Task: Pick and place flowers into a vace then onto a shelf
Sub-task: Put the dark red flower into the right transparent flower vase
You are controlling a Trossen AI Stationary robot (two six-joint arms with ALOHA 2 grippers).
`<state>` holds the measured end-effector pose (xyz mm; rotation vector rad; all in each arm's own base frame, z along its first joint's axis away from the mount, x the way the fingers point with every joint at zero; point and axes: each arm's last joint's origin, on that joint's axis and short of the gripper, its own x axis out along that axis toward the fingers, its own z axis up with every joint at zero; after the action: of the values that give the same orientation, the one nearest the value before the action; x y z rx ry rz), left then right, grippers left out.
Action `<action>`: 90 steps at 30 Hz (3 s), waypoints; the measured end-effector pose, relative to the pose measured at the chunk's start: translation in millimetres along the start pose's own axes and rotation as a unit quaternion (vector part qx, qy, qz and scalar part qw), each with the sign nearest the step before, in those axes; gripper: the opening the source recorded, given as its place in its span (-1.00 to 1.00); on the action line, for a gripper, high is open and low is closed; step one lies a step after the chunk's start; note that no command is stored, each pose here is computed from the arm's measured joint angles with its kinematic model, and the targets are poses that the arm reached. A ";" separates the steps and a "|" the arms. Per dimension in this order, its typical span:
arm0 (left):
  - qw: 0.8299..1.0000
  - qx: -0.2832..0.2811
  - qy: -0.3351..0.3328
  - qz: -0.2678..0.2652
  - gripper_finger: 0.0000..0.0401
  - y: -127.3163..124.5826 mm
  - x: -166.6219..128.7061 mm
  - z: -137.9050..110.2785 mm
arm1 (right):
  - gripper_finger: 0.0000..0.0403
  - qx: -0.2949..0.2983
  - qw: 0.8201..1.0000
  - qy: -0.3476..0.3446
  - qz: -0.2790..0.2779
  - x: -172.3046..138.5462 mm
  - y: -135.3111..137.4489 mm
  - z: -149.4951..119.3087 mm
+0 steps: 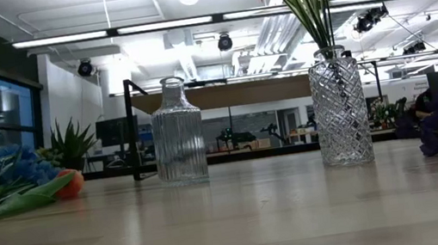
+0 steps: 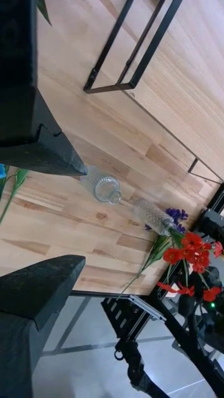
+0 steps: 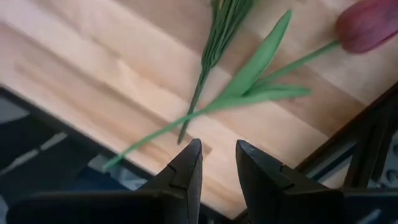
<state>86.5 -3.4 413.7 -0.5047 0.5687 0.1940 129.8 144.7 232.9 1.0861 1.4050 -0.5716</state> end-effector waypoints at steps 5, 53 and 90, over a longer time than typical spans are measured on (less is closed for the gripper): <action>1.000 0.000 0.000 0.000 0.26 0.0 0.1 0.0 | -0.55 0.018 0.999 -0.014 -0.033 13.0 5.7 6.2; 1.000 0.011 0.013 0.007 0.26 1.5 0.0 -2.4 | -0.10 0.073 0.984 -0.048 -0.155 44.9 6.1 15.0; 0.999 0.012 0.030 0.010 0.26 3.0 -0.4 -5.4 | -0.10 0.064 0.993 0.034 -0.092 97.8 34.3 -13.1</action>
<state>82.7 -3.6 408.8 -0.4835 0.6351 0.1915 167.2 197.7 151.0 1.0923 1.5561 -0.7717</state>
